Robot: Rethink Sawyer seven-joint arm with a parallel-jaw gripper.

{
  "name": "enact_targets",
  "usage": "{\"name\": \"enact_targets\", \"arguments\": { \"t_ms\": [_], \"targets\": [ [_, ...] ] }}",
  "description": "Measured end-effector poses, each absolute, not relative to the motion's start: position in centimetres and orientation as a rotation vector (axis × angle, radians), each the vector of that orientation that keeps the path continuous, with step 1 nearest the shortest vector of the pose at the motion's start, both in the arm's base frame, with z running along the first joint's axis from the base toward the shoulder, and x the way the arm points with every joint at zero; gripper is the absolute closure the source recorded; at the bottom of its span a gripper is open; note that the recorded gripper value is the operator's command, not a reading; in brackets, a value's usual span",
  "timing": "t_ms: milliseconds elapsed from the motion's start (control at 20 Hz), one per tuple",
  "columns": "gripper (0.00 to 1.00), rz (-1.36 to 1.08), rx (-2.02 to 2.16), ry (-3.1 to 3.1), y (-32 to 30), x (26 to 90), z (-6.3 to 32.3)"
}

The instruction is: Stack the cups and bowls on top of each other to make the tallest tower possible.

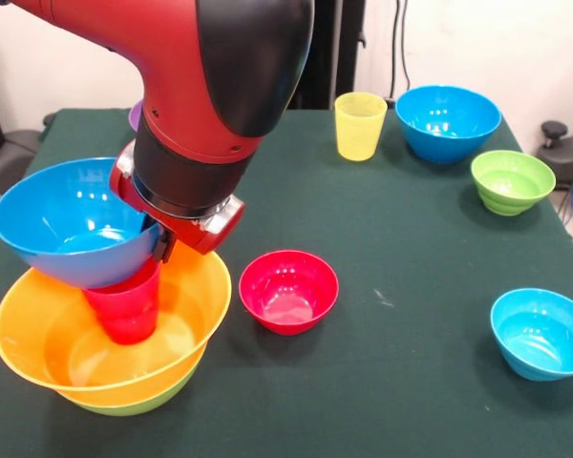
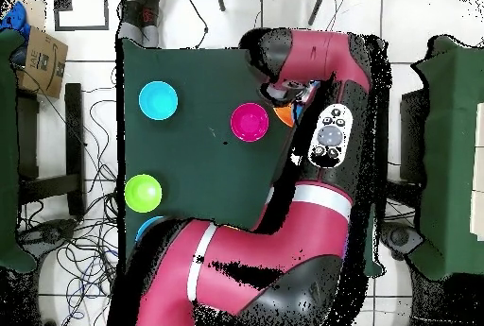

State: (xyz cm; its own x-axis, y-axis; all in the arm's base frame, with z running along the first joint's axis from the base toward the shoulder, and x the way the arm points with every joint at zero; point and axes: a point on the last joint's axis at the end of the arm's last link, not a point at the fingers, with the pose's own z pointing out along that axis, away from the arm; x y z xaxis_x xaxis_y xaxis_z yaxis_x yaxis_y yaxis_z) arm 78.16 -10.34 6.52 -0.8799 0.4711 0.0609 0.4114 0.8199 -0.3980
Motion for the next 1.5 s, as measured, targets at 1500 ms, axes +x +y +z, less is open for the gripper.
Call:
{"name": "enact_targets", "arguments": {
  "t_ms": [1500],
  "targets": [
    [1.00, 0.582, -0.701, -2.805, -10.9, 76.7, 5.8]
  ]
}}
